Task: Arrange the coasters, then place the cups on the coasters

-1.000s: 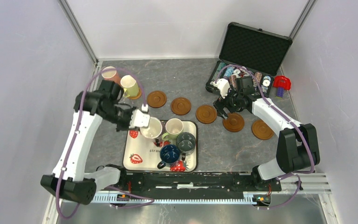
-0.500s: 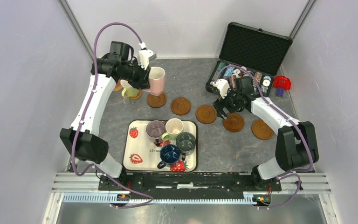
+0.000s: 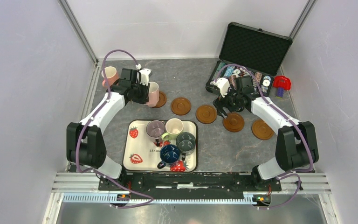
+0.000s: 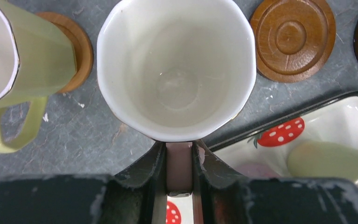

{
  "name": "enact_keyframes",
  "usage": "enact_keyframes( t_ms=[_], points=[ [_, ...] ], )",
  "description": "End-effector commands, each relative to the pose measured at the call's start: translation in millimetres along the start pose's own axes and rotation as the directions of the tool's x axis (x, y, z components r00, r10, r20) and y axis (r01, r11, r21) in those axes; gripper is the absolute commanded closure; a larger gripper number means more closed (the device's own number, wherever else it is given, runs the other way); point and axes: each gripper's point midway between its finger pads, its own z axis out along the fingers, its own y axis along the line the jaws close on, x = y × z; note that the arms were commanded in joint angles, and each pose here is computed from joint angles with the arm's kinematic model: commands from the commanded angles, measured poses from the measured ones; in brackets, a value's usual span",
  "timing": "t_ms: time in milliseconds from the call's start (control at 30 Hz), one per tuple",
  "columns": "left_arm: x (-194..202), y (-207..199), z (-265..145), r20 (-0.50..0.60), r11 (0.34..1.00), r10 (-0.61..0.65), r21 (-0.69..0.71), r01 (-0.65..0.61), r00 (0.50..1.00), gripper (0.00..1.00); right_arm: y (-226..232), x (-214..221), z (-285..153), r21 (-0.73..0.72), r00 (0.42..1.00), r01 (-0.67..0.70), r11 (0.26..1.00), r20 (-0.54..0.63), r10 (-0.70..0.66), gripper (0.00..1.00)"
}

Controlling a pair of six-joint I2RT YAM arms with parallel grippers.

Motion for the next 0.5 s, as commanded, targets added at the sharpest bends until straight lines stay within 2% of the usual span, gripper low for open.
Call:
enact_keyframes(
  t_ms=[0,200,467],
  points=[
    [-80,1,-20,0.371,0.999,0.033,-0.022,-0.027,0.928,0.98,-13,-26,-12,0.058,0.998,0.017,0.998,0.067,-0.021,0.02],
    [-81,-3,-10,0.461,0.999,0.045,-0.005,-0.049,0.886,0.98,-12,-22,-11,0.059,0.998,0.018,0.998,0.061,-0.022,0.02],
    [-79,0,6,0.466,0.999,0.051,-0.01,-0.053,0.883,0.98,-12,-21,-12,0.059,0.998,0.022,0.998,0.056,-0.025,0.02]
  ],
)
